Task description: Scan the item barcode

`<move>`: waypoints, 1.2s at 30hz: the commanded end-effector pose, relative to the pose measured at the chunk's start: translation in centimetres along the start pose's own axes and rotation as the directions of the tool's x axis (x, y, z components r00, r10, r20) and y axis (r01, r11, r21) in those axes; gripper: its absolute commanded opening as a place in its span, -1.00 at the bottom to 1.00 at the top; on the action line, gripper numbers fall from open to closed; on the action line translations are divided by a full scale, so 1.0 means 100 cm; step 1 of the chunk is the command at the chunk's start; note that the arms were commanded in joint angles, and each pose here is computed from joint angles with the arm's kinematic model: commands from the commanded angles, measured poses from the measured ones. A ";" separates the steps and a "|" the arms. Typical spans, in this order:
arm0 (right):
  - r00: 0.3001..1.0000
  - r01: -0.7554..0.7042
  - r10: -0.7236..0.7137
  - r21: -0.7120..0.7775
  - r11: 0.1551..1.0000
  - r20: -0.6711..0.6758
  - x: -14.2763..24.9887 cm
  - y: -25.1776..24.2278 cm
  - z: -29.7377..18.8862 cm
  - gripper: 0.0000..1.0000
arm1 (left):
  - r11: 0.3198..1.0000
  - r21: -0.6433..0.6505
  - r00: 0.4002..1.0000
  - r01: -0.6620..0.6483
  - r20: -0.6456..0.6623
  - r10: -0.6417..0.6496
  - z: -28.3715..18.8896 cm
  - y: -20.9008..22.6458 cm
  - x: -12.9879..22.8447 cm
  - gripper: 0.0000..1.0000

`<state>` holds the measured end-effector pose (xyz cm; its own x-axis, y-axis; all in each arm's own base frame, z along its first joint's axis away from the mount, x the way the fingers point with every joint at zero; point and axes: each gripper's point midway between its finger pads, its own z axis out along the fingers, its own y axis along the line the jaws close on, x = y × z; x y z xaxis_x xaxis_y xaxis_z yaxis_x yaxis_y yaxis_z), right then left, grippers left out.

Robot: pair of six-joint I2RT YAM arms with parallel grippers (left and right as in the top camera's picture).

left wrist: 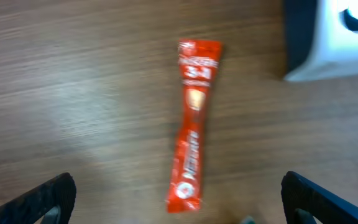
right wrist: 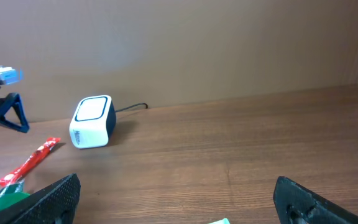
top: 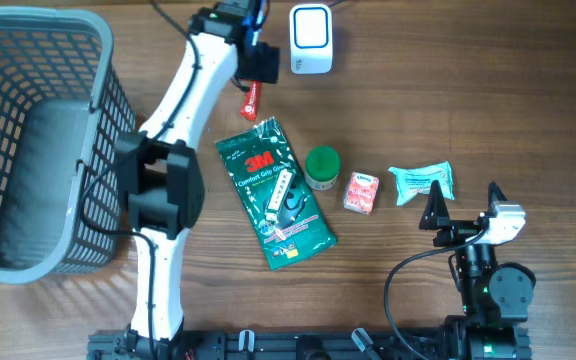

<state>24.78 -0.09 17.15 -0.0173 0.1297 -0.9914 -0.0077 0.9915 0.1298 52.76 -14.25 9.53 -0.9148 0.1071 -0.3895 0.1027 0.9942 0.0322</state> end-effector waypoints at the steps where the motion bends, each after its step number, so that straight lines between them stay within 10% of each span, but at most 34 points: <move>1: 1.000 -0.004 0.004 0.007 1.000 0.007 -0.001 -0.001 0.000 0.99 | 0.992 0.120 0.999 0.040 -0.011 -0.039 0.003 -0.005 0.007 1.00; 12: 0.988 -0.154 0.154 -0.012 0.988 0.002 -0.001 0.002 0.000 0.99 | 0.990 0.136 0.999 0.035 -0.029 -0.032 0.073 -0.013 0.042 0.84; 13: 0.980 -0.201 0.201 -0.012 0.979 0.002 -0.001 0.002 0.000 1.00 | 0.990 0.136 0.999 0.035 -0.029 -0.032 0.081 -0.014 0.043 0.55; 14: 0.971 -0.241 0.241 -0.012 0.971 0.002 -0.001 0.002 0.000 0.99 | 0.990 0.135 0.999 0.035 -0.038 -0.030 0.086 -0.014 0.046 -0.46; 15: 0.968 -0.250 0.250 -0.012 0.968 0.001 -0.001 0.002 0.000 1.00 | 0.990 0.134 0.999 0.039 -0.043 -0.034 0.087 -0.015 0.047 -0.87; 18: 0.965 -0.263 0.263 -0.012 0.965 0.001 -0.001 0.002 0.000 1.00 | 0.991 0.134 0.997 0.024 -0.079 -0.013 0.086 -0.022 0.058 -0.85; 20: 0.965 -0.263 0.263 -0.012 0.965 0.001 -0.001 0.002 0.000 0.99 | 0.992 0.129 0.993 0.018 -0.117 -0.003 0.088 -0.024 0.068 0.42; 24: 0.965 -0.263 0.263 -0.012 0.965 0.001 -0.001 0.002 0.000 0.99 | 0.992 0.122 0.987 0.019 -0.160 0.001 0.107 -0.024 0.083 0.66; 27: 0.965 -0.263 0.263 -0.012 0.965 0.001 -0.001 0.002 0.000 1.00 | 0.993 0.119 0.982 0.012 -0.188 0.011 0.115 -0.027 0.094 -0.92; 36: 0.949 -0.316 0.317 -0.012 0.949 0.001 -0.001 0.002 0.000 1.00 | 1.000 -0.006 1.000 0.000 0.009 0.000 0.011 -0.003 0.025 -0.92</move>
<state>24.78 -0.07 17.15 -0.0192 0.4181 -0.9082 -0.0029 0.9083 0.4183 49.53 -14.45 0.52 -0.9557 0.1148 -0.2710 0.1155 0.9932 0.0132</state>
